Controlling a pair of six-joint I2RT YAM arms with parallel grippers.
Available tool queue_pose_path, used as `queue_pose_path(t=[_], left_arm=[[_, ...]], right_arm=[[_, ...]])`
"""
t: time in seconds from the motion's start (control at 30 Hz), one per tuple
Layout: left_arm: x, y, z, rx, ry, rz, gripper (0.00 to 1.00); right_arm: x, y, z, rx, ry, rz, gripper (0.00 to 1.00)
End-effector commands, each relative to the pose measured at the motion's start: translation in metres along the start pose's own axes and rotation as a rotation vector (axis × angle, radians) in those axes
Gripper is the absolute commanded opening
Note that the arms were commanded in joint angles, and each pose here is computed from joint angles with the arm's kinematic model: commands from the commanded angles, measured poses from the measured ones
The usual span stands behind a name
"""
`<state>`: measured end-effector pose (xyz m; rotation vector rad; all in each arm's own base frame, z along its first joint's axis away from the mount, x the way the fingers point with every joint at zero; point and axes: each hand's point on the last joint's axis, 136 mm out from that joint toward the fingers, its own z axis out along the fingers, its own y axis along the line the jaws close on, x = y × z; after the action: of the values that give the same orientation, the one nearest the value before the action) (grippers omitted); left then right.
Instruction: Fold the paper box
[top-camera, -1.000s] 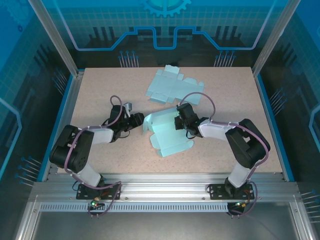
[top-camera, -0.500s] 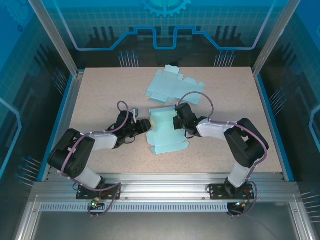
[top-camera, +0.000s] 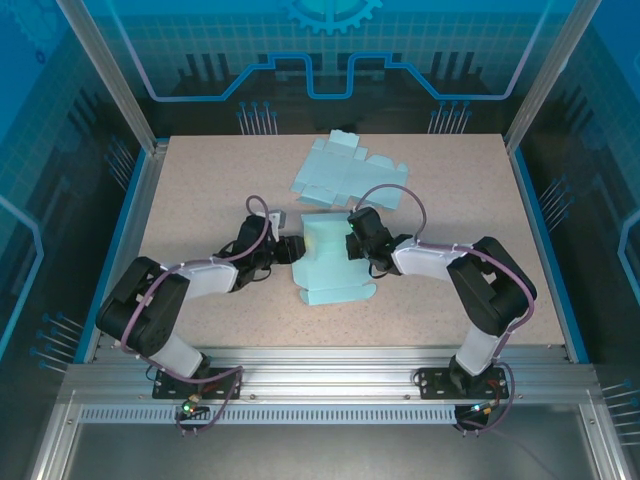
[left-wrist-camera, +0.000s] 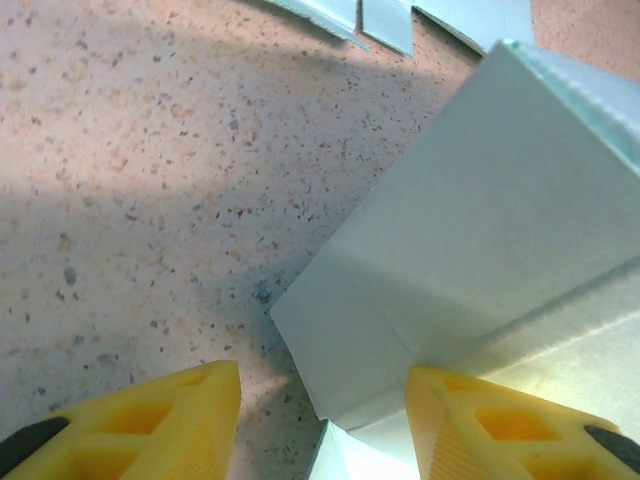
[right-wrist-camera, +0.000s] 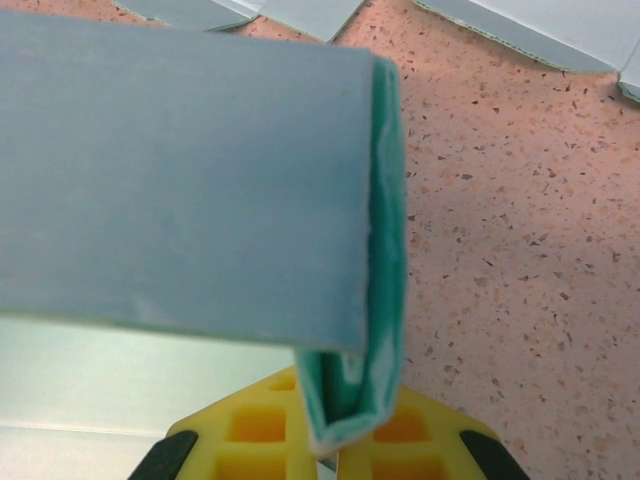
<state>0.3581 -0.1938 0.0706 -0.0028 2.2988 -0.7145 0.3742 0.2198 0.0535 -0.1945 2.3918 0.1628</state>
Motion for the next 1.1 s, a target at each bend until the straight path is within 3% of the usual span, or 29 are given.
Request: queue_pose_path(t=[0.0,0.33,0.63,1.07], left_arm=[[-0.018,-0.032,0.001,0.106,-0.021,0.159,0.49],[-0.018,-0.053,0.000,0.191,0.014,0.331,0.53],[0.006,-0.065,-0.009,0.293,0.147,0.457,0.54],[0.015,-0.071,-0.018,0.379,0.285,0.474,0.61]], right_arm=[[0.013,0.016,-0.003,-0.055,0.038,-0.040,0.09],[0.013,0.017,-0.004,-0.062,0.037,-0.051,0.09],[0.013,0.017,-0.003,-0.057,0.040,-0.053,0.09],[0.014,0.016,-0.004,-0.056,0.043,-0.053,0.09]])
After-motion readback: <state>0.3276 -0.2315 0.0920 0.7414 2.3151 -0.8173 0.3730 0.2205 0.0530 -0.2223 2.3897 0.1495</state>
